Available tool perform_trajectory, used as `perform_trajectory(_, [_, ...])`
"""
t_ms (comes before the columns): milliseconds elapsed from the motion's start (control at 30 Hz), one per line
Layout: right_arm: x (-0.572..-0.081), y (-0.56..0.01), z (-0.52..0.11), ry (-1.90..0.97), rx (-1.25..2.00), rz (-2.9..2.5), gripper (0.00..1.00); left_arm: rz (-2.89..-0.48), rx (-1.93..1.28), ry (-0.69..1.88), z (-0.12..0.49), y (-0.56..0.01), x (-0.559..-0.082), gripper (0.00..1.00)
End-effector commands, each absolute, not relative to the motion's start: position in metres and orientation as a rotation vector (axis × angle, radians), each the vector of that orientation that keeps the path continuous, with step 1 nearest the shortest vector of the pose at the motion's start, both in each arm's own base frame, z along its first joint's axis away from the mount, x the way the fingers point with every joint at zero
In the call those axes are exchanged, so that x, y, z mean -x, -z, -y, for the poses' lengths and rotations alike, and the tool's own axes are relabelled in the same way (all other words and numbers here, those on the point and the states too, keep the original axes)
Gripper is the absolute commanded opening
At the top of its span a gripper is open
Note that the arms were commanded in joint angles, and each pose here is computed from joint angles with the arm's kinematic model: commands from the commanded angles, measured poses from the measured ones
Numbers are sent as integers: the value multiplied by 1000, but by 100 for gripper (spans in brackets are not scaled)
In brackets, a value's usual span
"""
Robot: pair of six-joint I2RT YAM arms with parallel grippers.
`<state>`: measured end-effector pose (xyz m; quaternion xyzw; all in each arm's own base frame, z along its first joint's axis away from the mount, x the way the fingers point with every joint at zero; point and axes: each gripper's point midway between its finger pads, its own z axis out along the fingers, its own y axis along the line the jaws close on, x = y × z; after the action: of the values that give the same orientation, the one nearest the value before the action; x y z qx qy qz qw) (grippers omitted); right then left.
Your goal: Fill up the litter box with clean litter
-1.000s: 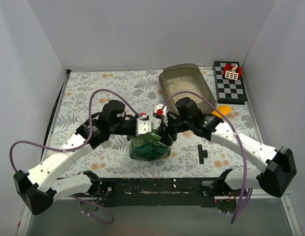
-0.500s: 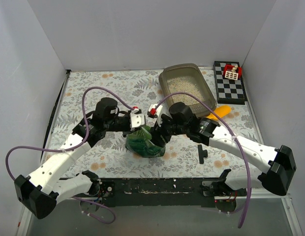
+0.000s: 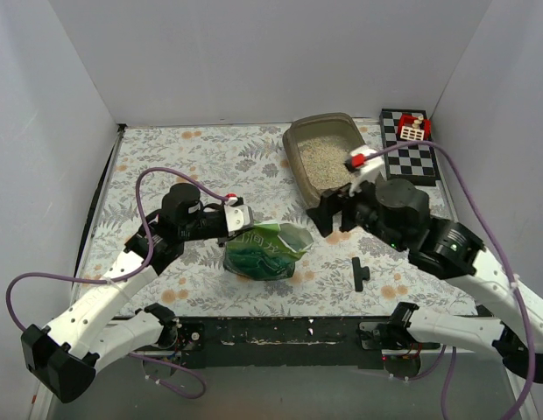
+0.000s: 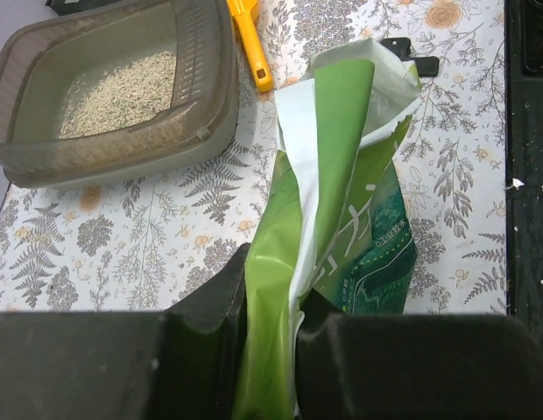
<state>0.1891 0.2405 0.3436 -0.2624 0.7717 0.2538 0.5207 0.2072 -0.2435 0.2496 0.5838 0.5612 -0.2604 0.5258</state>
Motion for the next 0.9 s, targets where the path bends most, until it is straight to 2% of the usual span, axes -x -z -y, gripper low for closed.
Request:
perform_trajectory(0, [-208, -312, -179, -405, 203, -1960, 92, -1207, -1372, 651, 254, -280, -204, 12])
perform_trajectory(167, [-224, -254, -147, -287, -24, -2074, 91, -1182, -1365, 689, 256, -286, -197, 17])
perform_trajectory(467, [-262, -156, -97, -299, -511, -2162, 78, -1216, -1341, 695, 258, -278, -202, 15])
perform_trajectory(600, [-279, -137, -85, -337, -638, -2113, 77, -1198, -1329, 693, 258, -281, -202, 16])
perform_trajectory(867, [-304, -111, -62, -346, -803, -2018, 79, -1218, -1289, 717, 258, -284, -202, 26])
